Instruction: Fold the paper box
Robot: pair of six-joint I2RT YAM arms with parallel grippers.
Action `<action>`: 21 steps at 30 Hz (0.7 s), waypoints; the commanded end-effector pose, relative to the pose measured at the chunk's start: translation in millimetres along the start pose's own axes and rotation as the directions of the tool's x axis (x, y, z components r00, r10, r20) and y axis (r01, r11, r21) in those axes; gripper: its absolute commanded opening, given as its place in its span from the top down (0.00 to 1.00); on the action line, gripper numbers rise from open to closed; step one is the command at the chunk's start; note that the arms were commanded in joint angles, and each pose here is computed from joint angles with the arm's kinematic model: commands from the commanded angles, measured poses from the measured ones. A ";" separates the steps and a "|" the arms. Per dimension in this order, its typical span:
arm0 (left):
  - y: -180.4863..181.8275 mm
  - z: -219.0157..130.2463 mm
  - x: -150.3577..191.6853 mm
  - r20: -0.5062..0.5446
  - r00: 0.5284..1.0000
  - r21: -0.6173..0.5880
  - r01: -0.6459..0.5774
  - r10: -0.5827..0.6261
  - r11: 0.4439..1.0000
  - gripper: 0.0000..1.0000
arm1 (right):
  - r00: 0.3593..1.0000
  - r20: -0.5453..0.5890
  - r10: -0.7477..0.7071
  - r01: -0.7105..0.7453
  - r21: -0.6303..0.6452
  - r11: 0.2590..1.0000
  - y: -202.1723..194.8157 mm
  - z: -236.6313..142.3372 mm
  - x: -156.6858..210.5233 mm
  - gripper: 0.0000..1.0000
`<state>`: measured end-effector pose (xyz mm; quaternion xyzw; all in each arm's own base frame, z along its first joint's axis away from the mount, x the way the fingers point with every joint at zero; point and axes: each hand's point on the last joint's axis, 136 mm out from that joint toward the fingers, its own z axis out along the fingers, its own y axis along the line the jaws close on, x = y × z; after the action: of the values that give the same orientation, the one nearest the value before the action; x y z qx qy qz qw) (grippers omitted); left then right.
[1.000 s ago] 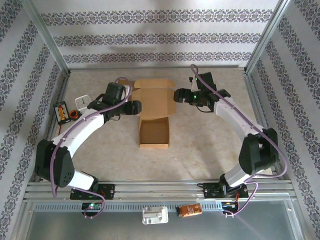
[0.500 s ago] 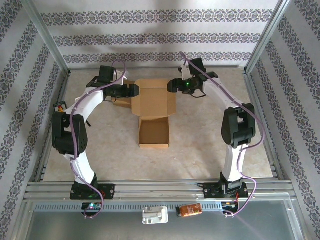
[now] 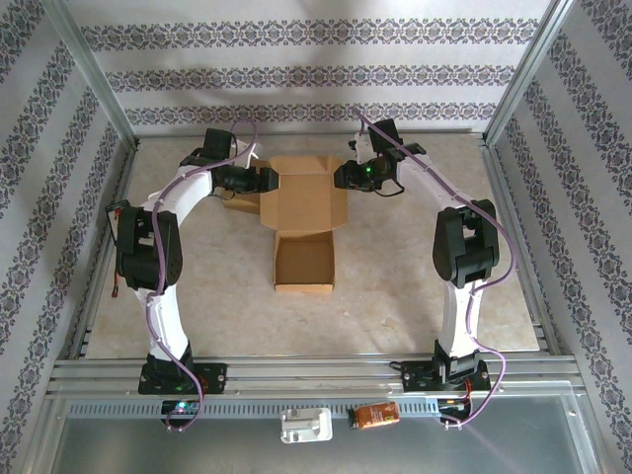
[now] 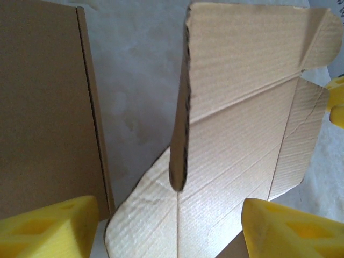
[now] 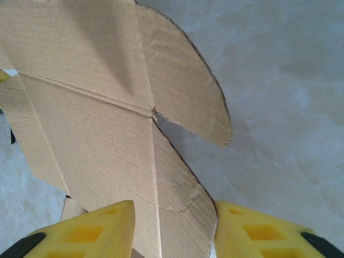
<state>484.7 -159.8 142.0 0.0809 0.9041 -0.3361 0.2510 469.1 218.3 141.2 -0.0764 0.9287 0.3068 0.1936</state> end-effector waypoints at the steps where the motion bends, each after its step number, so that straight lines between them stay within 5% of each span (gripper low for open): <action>1: -0.6 -1.3 0.0 -0.017 1.000 0.026 0.013 -0.012 1.000 0.35 | 1.000 -0.012 0.004 -0.005 -0.016 1.000 -0.9 4.1 -0.9 0.59; 6: -5.9 -3.3 -1.3 -0.004 0.997 0.045 0.079 -0.079 0.996 0.40 | 0.999 0.000 0.035 -0.035 0.001 0.999 3.7 0.8 -1.8 0.59; 21: -25.5 -25.4 -4.2 0.079 0.968 0.007 0.240 -0.240 0.971 0.35 | 0.979 0.072 0.188 -0.193 0.062 0.979 22.7 -12.2 4.9 0.52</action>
<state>472.6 -158.6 150.4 -0.0248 0.9064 -0.3597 0.2198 459.3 227.6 145.8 -0.0063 0.9384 0.2917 0.1849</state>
